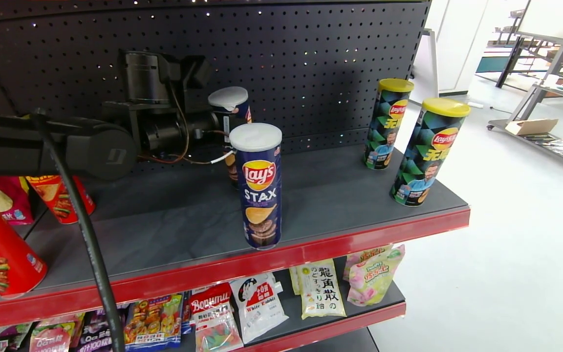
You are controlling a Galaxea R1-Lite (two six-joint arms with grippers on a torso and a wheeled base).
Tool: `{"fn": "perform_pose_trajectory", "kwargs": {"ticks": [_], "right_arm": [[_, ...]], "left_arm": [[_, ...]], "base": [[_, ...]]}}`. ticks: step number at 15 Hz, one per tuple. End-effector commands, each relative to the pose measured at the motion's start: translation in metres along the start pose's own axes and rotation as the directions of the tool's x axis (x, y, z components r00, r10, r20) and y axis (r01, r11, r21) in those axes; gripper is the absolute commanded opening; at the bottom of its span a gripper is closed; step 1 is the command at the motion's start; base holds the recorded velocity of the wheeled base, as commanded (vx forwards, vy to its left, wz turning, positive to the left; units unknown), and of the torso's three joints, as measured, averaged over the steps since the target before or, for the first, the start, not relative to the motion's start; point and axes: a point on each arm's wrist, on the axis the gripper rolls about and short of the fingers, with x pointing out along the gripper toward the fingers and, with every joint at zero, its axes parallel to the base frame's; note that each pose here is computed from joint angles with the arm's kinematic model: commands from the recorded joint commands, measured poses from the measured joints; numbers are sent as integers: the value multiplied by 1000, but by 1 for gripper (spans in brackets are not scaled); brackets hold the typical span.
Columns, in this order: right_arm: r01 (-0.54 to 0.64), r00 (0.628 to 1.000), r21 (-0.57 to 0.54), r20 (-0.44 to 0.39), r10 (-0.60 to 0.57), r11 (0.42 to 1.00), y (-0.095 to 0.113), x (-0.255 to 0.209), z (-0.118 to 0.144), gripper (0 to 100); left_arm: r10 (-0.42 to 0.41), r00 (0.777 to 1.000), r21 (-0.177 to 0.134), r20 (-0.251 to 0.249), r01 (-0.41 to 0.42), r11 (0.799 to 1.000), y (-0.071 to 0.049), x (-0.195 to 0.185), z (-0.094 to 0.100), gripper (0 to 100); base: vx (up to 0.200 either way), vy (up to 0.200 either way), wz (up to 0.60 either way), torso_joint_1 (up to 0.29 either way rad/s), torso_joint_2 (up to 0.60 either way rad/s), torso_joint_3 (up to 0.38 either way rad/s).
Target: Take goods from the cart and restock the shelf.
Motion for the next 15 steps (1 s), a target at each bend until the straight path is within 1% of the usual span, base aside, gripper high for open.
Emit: {"fn": "perform_pose_trajectory", "kwargs": {"ticks": [1, 2, 3, 7, 10, 13, 15], "right_arm": [[-1, 1000, 0, -1, 1, 1000, 0, 0, 0, 100], [-1, 1000, 0, -1, 1, 1000, 0, 0, 0, 100], [-1, 1000, 0, -1, 1, 1000, 0, 0, 0, 100], [-1, 1000, 0, -1, 1, 1000, 0, 0, 0, 100], [-1, 1000, 0, -1, 1, 1000, 0, 0, 0, 100], [-1, 1000, 0, -3, 1, 1000, 0, 0, 0, 100], [-1, 1000, 0, -1, 1, 1000, 0, 0, 0, 100]], "left_arm": [[0, 1000, 0, 8, 0, 1000, 0, -2, 2, 0], [-3, 1000, -1, 5, 3, 1000, -1, -2, 2, 0], [-12, 1000, -1, 6, 12, 1000, -4, -2, 2, 0], [-27, 1000, -5, 0, 27, 1000, -7, -2, 2, 0], [-21, 1000, -3, -10, 21, 1000, -7, 2, -2, 0], [-34, 999, -3, -15, 34, 999, -9, 1, -3, 0], [-33, 999, -8, -38, 33, 999, -8, 4, -7, 0]], "base": [[0, 0, 0, 0, 0, 0], [0, 0, 0, 0, 0, 0], [0, 0, 0, 0, 0, 0], [0, 0, 0, 0, 0, 0], [0, 0, 0, 0, 0, 0], [0, 0, 0, 0, 0, 0], [0, 0, 0, 0, 0, 0]]}}
